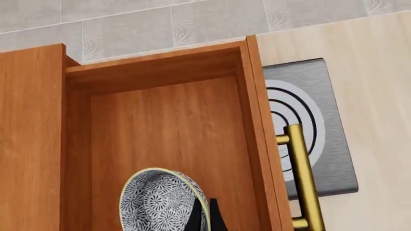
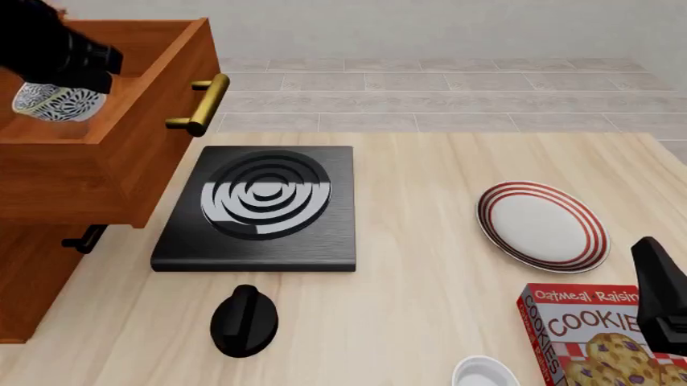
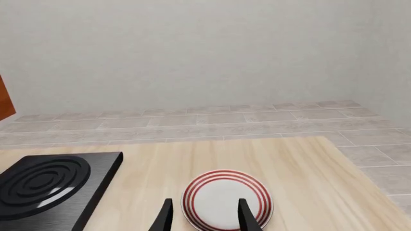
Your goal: Pick the akita bowl in the top layer of the wooden cabinet and place it on the plate.
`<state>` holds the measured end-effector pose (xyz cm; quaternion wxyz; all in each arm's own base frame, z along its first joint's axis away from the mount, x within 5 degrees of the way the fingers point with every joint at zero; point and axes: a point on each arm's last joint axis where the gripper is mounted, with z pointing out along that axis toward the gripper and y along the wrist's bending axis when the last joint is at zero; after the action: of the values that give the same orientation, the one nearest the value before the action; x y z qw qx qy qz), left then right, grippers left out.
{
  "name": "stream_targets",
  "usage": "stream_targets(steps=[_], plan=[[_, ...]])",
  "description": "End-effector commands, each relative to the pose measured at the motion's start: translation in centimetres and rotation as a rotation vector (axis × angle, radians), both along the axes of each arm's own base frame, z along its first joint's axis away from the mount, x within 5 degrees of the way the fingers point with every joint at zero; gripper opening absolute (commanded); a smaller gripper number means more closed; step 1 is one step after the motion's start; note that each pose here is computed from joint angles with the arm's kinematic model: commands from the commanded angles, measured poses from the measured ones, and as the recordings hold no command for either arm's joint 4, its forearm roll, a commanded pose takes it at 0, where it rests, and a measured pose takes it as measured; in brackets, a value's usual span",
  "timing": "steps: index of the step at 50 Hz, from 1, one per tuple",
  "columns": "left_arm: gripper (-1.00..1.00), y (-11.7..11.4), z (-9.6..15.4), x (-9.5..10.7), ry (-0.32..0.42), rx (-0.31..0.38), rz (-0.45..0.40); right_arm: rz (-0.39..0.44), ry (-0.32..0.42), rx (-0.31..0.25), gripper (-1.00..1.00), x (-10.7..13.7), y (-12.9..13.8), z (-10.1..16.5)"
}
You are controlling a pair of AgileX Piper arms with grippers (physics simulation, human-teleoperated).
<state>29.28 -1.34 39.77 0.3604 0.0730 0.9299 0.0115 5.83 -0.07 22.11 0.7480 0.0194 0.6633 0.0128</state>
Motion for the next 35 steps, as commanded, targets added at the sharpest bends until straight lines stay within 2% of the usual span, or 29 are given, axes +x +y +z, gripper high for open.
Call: stream_targets(steps=[1,15,35], plan=[[-1.0,-0.4,1.3,-0.2,-0.029,-0.002,-0.013,0.002,0.002,-0.002,1.0,0.0,0.0,-0.1],[-1.0,-1.0,2.7,-0.5,-0.054,-0.008,-0.029,0.002,0.002,-0.002,1.0,-0.1,0.0,-0.1],[-1.0,-2.2,6.7,-1.6,-0.136,-0.024,-0.068,0.002,-0.001,-0.001,1.0,-0.1,0.0,0.0]])
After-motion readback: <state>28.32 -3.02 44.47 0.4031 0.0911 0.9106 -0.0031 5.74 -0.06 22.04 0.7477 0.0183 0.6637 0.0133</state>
